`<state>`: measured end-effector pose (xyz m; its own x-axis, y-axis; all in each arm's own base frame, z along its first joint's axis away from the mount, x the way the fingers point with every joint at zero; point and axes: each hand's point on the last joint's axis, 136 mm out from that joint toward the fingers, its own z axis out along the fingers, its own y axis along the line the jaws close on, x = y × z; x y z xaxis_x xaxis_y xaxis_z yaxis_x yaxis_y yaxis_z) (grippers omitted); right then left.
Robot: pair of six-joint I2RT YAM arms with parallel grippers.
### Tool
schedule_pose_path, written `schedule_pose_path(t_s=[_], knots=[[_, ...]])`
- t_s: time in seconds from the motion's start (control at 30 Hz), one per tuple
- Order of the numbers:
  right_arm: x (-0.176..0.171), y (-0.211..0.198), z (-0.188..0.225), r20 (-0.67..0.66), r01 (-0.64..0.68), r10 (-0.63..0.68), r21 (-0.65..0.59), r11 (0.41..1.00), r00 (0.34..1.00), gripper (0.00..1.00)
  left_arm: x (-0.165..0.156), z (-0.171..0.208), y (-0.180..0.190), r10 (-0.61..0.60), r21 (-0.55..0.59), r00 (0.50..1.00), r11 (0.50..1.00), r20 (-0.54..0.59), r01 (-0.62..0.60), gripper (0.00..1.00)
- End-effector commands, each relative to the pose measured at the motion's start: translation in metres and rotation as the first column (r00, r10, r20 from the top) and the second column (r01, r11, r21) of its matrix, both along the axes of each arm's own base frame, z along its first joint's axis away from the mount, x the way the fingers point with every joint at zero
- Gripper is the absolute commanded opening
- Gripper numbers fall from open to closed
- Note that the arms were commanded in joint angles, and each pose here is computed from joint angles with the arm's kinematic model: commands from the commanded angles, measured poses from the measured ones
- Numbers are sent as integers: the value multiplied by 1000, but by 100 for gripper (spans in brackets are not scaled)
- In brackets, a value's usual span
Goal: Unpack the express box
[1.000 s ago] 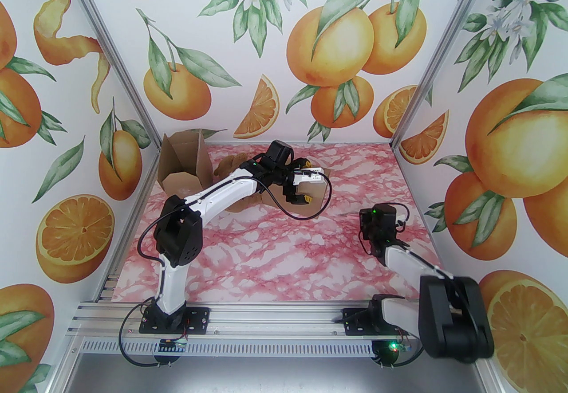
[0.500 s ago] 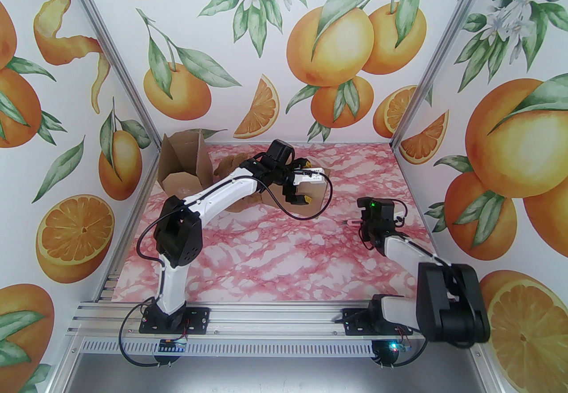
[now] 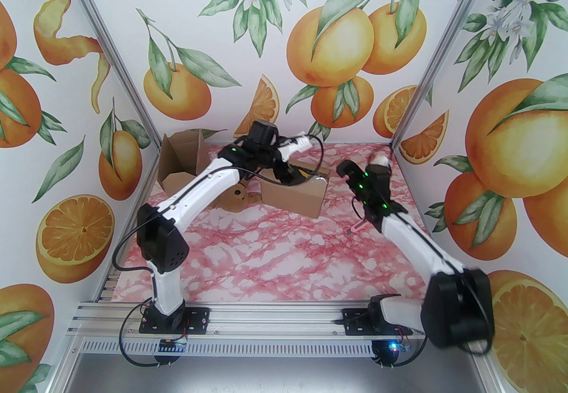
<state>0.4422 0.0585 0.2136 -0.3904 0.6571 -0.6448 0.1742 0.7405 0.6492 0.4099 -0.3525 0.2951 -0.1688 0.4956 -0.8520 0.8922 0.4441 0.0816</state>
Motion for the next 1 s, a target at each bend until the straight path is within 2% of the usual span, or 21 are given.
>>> schedule_pose_path(t_s=[0.0,0.17,0.3,0.37,0.53,0.7,0.97], knots=[[29,39,25,125,-238,242,-46,970,962,100,-11,7,37,174,-131,956,969,-237,-209,100],[49,87,37,192,-479,468,10,878,862,99,-30,-11,64,236,-208,902,922,-362,-325,100],[54,116,26,175,-625,607,81,776,775,97,-41,-39,59,202,-241,857,906,-474,-347,100],[54,122,22,168,-647,627,112,754,760,96,-38,-51,53,183,-259,838,899,-514,-354,100],[46,124,10,130,-656,643,138,742,755,95,-27,-70,42,161,-271,819,894,-550,-357,100],[30,129,8,108,-667,659,153,729,744,94,-24,-91,41,162,-231,830,917,-533,-326,100],[10,124,6,108,-648,639,167,744,762,92,-20,-110,43,177,-177,853,938,-490,-296,100]])
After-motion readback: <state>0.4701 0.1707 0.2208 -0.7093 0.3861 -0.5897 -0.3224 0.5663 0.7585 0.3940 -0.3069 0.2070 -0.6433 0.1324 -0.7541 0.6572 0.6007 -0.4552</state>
